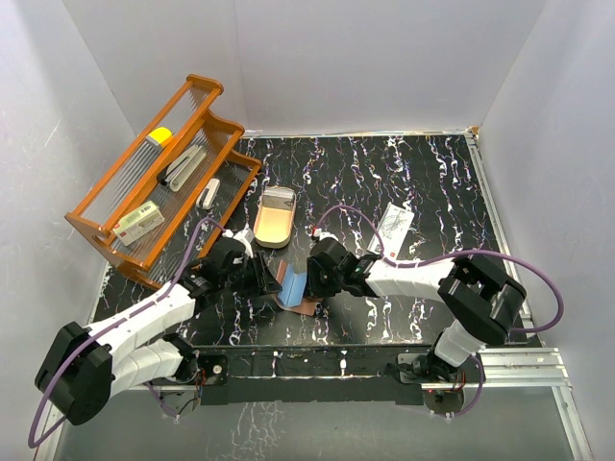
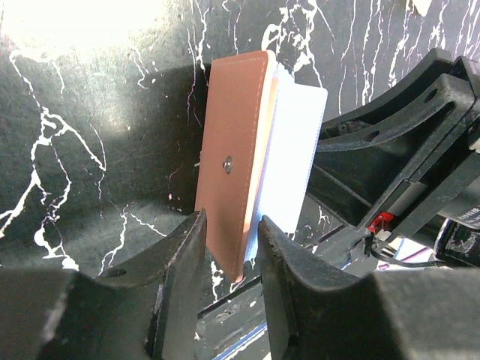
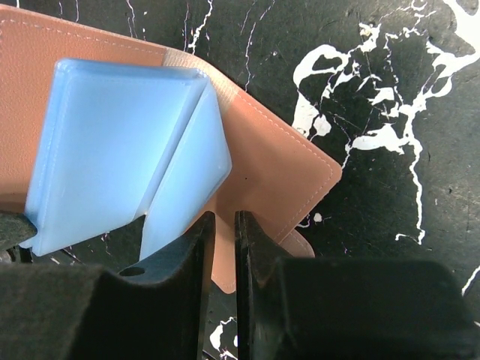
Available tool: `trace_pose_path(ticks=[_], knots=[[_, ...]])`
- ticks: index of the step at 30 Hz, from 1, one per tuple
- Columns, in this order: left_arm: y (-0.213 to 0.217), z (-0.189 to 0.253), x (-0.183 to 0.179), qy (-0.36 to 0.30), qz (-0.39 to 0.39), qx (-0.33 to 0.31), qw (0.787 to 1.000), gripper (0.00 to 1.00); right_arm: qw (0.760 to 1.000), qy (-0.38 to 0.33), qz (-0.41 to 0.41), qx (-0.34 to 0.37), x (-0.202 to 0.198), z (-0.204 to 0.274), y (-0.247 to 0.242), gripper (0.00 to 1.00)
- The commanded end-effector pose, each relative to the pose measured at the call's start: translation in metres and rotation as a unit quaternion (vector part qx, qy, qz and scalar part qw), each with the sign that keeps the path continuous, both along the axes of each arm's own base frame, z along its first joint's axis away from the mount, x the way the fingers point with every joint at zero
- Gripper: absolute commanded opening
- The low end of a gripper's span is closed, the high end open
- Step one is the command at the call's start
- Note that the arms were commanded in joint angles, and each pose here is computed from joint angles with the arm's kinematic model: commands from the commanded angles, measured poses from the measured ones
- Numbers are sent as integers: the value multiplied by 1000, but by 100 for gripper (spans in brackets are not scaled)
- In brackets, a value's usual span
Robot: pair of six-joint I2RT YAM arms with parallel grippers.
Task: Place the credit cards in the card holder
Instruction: Open the card holder at the center of the board.
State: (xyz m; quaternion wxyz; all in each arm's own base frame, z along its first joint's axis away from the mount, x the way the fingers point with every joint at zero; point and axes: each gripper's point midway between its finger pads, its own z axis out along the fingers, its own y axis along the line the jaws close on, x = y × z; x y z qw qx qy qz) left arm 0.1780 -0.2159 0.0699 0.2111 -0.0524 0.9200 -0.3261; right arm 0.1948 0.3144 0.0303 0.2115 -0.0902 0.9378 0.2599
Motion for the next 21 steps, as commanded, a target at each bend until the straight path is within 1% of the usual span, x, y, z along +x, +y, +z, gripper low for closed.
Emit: trace_pose_path(ticks=[1, 5, 8, 10, 12, 15, 16, 18, 21], knots=[[-1, 9, 7, -19, -13, 11, 1000, 29, 999, -33, 4, 39, 14, 26, 20, 15], [-6, 7, 3, -11, -12, -11, 1000, 11, 997, -38, 5, 64, 17, 42, 30, 16], [-15, 9, -3, 4, -11, -53, 999, 2, 996, -35, 5, 81, 18, 48, 37, 15], [-22, 10, -6, 14, -7, -86, 996, 0, 995, -32, 5, 91, 17, 52, 40, 15], [-24, 7, -9, 25, -1, -104, 994, 0, 994, -32, 5, 105, 18, 57, 44, 15], [-21, 1, -9, 30, 4, -93, 995, 1, 993, -35, 1, 111, 19, 59, 46, 15], [-20, 0, -9, 30, 5, -87, 996, 3, 993, -35, 0, 109, 19, 57, 45, 15], [-18, -1, -9, 31, 6, -78, 996, 13, 994, -30, 1, 101, 18, 51, 44, 16], [-19, 5, -9, 25, 1, -83, 996, 25, 996, -23, 0, 87, 16, 40, 39, 15]])
